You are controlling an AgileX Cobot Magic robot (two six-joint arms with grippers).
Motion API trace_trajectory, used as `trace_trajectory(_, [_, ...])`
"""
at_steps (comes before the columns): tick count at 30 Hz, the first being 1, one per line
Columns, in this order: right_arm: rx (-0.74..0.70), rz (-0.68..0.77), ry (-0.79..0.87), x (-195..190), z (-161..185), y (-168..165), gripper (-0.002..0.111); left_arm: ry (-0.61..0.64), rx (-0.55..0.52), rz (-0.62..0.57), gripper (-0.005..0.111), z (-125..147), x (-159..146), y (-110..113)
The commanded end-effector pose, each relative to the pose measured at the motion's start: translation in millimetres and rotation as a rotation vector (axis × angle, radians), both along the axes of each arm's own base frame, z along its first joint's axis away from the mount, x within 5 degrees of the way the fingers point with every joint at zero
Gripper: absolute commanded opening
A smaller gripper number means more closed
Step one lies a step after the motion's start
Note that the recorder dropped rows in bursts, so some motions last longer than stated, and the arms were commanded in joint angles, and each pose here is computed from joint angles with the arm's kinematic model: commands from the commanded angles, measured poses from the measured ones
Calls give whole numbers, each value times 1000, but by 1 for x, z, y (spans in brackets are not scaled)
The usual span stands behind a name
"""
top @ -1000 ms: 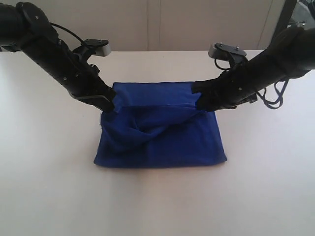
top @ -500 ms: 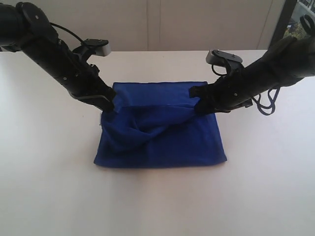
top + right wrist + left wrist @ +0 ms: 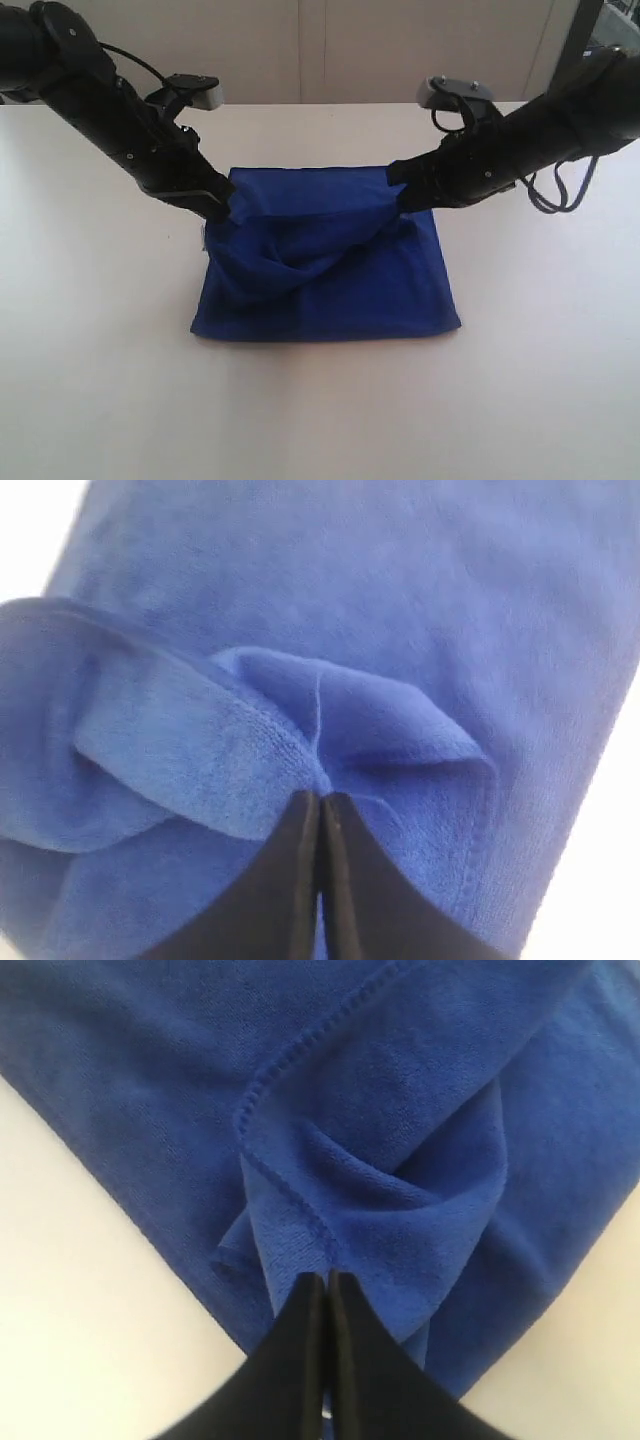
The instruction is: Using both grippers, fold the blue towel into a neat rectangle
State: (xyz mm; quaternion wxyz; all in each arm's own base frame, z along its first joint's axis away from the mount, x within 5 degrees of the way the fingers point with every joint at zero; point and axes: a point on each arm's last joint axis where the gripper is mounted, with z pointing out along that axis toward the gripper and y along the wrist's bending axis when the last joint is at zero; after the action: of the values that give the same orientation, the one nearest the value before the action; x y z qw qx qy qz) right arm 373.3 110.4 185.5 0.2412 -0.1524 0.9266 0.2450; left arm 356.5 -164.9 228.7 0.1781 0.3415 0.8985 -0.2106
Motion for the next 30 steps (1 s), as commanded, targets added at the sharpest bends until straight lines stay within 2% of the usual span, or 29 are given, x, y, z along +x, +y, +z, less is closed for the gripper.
trace_trajectory(1, [-21,63,-107,-14,41,-4,0,-75,-31,-5,0,34,-12,3])
trace_trajectory(5, [-27,128,-124,-34,71,-5,0,-115,-45,-23,0,66,-31,8])
trace_trajectory(10, [-42,132,-166,-70,95,-12,0,-173,-66,-20,0,100,-68,21])
trace_trajectory(18, [-13,104,-295,-143,137,-26,0,-221,-95,-115,0,117,-146,25])
trace_trajectory(22, [18,154,-336,-184,159,-29,0,-242,-142,-187,0,130,-181,23])
trace_trajectory(25, [50,196,-383,-232,177,-34,0,-235,-186,-269,0,145,-219,26])
trace_trajectory(30, [81,204,-375,-271,173,-39,0,-207,-212,-260,0,144,-251,42])
